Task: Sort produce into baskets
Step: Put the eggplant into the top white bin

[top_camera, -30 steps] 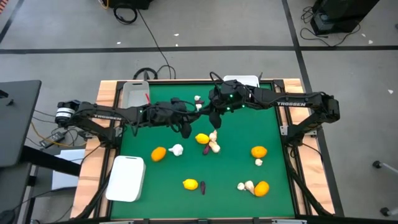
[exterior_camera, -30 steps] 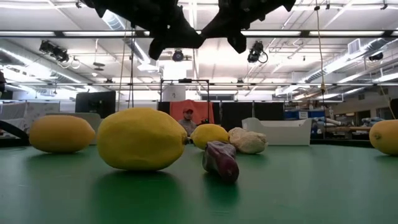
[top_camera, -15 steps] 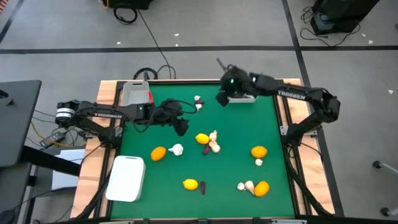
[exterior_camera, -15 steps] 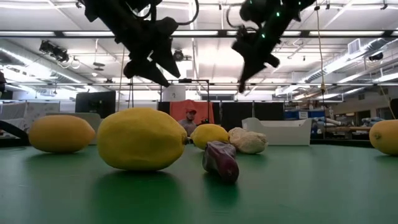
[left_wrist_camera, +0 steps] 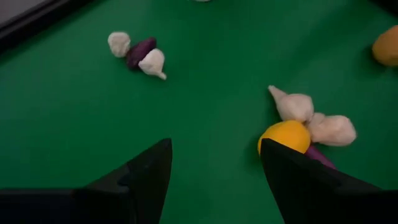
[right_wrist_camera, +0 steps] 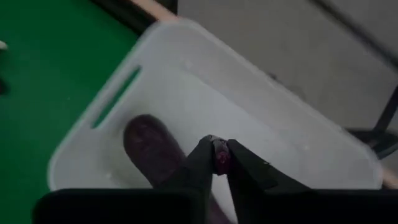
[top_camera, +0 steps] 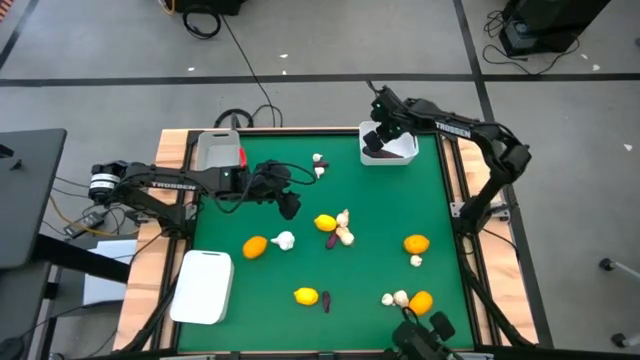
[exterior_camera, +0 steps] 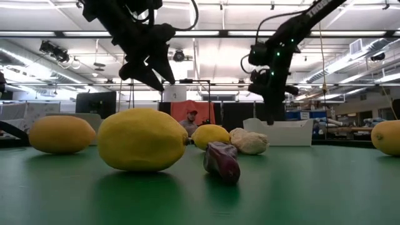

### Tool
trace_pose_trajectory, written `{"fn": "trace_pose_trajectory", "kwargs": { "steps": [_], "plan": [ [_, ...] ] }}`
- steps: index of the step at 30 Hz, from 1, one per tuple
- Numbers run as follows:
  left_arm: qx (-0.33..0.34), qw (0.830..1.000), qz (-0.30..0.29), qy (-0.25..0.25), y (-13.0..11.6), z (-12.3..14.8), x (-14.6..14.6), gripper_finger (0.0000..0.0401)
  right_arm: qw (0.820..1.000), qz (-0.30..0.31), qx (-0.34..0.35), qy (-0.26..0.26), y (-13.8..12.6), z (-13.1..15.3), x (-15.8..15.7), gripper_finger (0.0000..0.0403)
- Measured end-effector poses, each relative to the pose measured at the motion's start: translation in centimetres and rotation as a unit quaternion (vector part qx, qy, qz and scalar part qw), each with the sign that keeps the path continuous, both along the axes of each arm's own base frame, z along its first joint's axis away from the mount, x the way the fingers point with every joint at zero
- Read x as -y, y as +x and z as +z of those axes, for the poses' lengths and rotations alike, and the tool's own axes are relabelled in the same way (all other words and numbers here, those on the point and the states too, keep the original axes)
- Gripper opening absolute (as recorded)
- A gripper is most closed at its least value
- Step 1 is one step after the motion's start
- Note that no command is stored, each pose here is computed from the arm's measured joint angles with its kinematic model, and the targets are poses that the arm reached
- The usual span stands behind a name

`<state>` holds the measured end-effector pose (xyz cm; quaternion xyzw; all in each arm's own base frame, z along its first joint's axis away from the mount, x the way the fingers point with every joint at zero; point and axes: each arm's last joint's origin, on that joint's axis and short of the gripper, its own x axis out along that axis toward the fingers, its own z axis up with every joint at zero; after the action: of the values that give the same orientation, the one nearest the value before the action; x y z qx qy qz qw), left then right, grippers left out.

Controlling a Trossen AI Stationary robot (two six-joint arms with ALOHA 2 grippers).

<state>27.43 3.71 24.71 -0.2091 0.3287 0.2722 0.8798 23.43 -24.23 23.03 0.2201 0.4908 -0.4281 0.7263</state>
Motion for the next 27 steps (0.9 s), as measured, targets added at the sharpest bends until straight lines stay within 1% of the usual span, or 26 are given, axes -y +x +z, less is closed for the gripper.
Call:
{"fn": "trace_pose_trajectory", "kwargs": {
  "steps": [4,9,12,15,18,21,22,24,25,27],
  "plan": [
    [-0.001,1.0,0.003,-0.003,0.0,0.0,0.0,0.0253,1.0,-0.009,-0.014,0.014,-0.2,-1.0,0.6,0.0111],
    [-0.015,1.0,-0.007,0.008,0.2,-0.4,-0.2,0.0253,1.0,-0.001,-0.001,0.014,-0.3,-0.8,0.7,0.0161],
    [-0.019,1.0,-0.008,0.007,0.4,-0.8,-0.4,0.0253,0.999,0.022,0.014,0.019,-0.3,-0.3,0.6,0.0185],
    [-0.01,1.0,-0.015,0.001,0.8,-1.0,-0.6,0.0253,0.995,0.071,0.062,0.038,0.3,0.4,-0.1,0.0201],
    [-0.006,1.0,-0.019,-0.01,0.9,-1.0,-0.8,0.0253,0.984,0.123,0.128,0.033,1.9,1.5,-1.2,0.0205],
    [-0.014,0.999,-0.031,-0.025,0.7,-1.1,-0.8,0.0253,0.964,0.182,0.193,-0.003,4.3,2.6,-2.4,0.0203],
    [-0.018,0.999,-0.035,-0.03,0.6,-1.2,-0.7,0.0252,0.958,0.202,0.205,-0.016,5.0,2.9,-2.9,0.0203],
    [-0.029,0.998,-0.041,-0.038,0.5,-1.3,-0.6,0.0249,0.947,0.239,0.213,-0.041,6.7,2.7,-4.0,0.0202],
    [-0.033,0.998,-0.045,-0.043,0.4,-1.3,-0.5,0.0246,0.944,0.248,0.212,-0.054,7.5,2.5,-4.3,0.0202],
    [-0.038,0.996,-0.053,-0.054,0.3,-1.4,-0.4,0.024,0.94,0.271,0.2,-0.057,8.7,1.4,-5.1,0.0202]
  ]
}}
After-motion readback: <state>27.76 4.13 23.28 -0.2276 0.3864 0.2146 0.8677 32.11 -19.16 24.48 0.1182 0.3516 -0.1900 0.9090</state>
